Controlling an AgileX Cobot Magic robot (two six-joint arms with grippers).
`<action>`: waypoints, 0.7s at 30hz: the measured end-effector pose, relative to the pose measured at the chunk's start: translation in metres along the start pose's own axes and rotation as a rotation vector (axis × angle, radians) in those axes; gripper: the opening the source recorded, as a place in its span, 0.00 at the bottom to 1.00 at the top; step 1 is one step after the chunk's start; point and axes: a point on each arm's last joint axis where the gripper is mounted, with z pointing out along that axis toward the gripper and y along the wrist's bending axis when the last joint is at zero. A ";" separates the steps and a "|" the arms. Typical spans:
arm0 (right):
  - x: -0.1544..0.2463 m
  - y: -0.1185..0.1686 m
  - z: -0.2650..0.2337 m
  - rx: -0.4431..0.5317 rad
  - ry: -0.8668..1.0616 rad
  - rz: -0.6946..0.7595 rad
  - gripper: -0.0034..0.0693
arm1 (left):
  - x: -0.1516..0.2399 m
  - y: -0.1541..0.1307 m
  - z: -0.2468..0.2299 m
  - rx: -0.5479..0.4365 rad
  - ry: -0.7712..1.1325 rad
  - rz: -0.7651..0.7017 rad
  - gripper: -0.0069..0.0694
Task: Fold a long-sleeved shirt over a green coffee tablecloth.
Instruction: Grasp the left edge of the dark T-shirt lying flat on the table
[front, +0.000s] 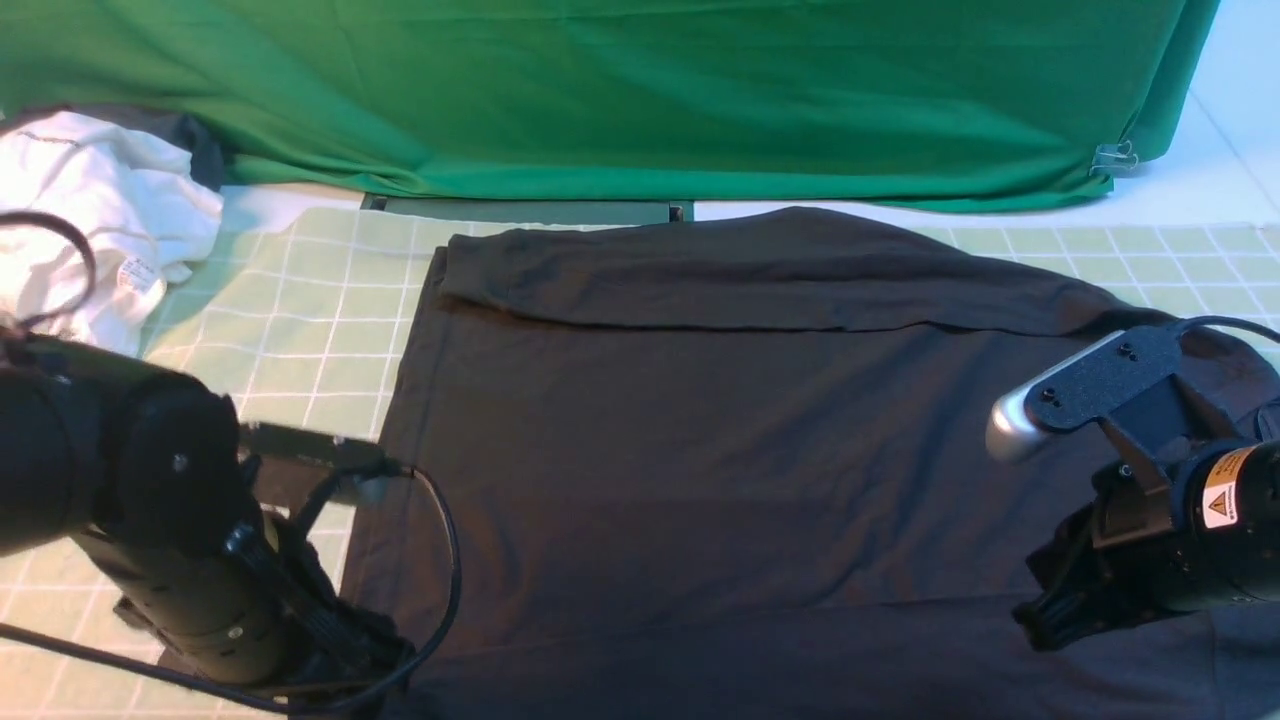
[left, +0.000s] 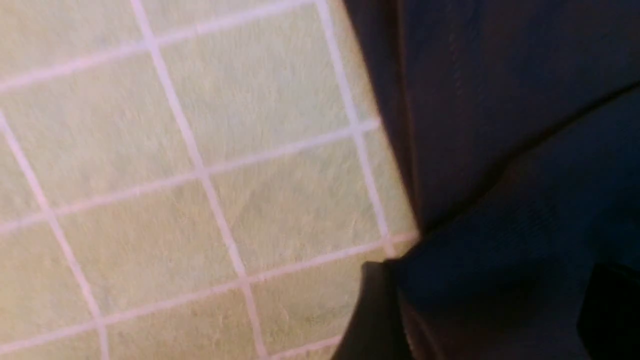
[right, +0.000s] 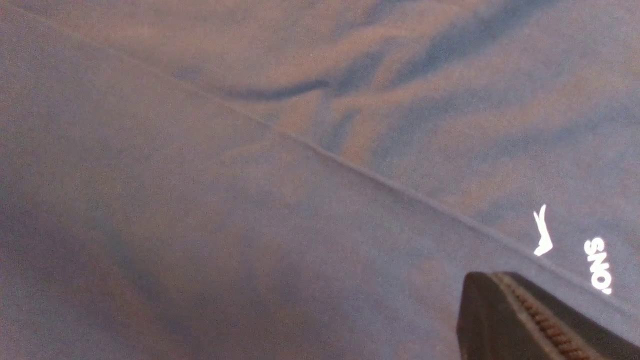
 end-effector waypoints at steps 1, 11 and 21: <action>0.000 0.000 0.000 0.000 -0.003 0.001 0.08 | 0.003 0.001 0.004 -0.002 0.018 -0.002 0.70; -0.003 0.000 0.000 -0.005 -0.031 0.018 0.08 | 0.010 0.001 0.019 0.014 0.001 -0.039 0.51; -0.005 0.000 0.000 -0.001 -0.054 0.019 0.08 | 0.008 0.000 0.013 0.027 -0.051 -0.045 0.11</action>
